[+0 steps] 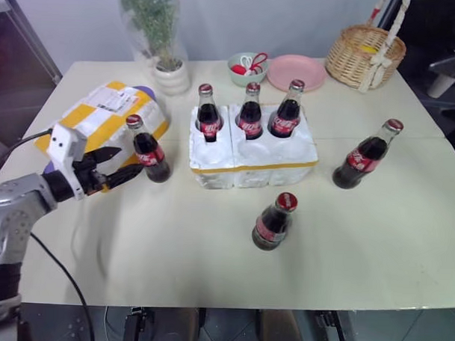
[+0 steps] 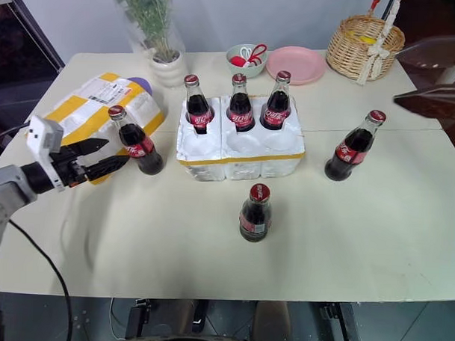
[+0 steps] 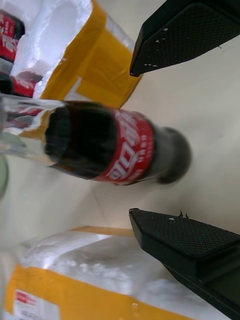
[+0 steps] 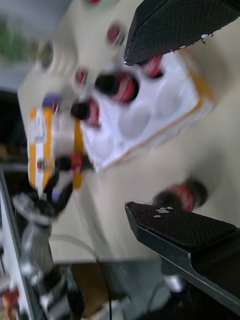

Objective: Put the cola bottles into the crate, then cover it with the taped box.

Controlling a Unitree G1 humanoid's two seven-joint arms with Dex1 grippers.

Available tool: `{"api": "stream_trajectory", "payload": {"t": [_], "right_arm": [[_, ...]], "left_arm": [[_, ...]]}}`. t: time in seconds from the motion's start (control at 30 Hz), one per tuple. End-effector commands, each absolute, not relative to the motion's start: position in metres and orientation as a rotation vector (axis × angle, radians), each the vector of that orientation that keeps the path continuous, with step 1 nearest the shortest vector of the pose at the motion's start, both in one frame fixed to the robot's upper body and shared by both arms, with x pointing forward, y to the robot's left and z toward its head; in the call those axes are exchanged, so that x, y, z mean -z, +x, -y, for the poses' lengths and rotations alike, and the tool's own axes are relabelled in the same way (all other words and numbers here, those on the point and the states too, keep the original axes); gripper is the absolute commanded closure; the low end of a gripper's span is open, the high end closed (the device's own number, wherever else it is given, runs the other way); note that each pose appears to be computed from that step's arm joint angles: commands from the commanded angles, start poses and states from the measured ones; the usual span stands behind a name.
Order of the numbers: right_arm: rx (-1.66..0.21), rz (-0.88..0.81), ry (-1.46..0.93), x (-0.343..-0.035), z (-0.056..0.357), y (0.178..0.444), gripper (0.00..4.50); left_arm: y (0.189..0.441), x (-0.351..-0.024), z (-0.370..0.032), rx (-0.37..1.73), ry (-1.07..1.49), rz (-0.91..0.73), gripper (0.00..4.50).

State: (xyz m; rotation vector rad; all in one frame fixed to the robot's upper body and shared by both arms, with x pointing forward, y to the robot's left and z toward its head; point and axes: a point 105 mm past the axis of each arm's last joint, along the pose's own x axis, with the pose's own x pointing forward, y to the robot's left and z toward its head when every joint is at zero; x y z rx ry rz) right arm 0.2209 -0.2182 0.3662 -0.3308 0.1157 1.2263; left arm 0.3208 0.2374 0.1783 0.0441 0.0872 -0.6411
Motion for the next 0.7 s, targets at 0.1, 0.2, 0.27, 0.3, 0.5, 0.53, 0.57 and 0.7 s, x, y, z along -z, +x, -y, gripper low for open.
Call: {"api": "stream_trajectory", "payload": {"t": [0.1, 0.2, 0.27, 0.3, 0.5, 0.53, 0.57, 0.7], "right_arm": [[-1.309, -0.095, -0.368, -0.364, 0.196, 0.205, 0.0], [-1.315, -0.073, -0.382, -0.362, 0.189, 0.21, 0.0], [-1.315, -0.064, -0.381, -0.361, 0.187, 0.211, 0.0], [-1.314, -0.062, -0.379, -0.361, 0.187, 0.212, 0.0], [-1.333, -0.064, -0.366, -0.355, 0.184, 0.214, 0.0], [-1.334, -0.065, -0.364, -0.353, 0.184, 0.215, 0.0], [-1.334, -0.066, -0.364, -0.352, 0.184, 0.215, 0.0], [-1.328, -0.07, -0.356, -0.347, 0.183, 0.218, 0.0]], "left_arm": [[0.328, -0.179, -0.229, 0.636, 0.053, -0.05, 0.07], [0.334, -0.175, -0.229, 0.601, 0.054, -0.039, 0.07], [0.338, -0.175, -0.228, 0.582, 0.063, -0.02, 0.07], [0.339, -0.175, -0.227, 0.576, 0.061, -0.016, 0.07], [0.353, -0.169, -0.214, 0.556, 0.091, 0.003, 0.07], [0.355, -0.168, -0.213, 0.551, 0.099, 0.002, 0.07], [0.356, -0.166, -0.212, 0.549, 0.104, 0.001, 0.07], [0.358, -0.159, -0.212, 0.557, 0.124, -0.017, 0.07]]}}
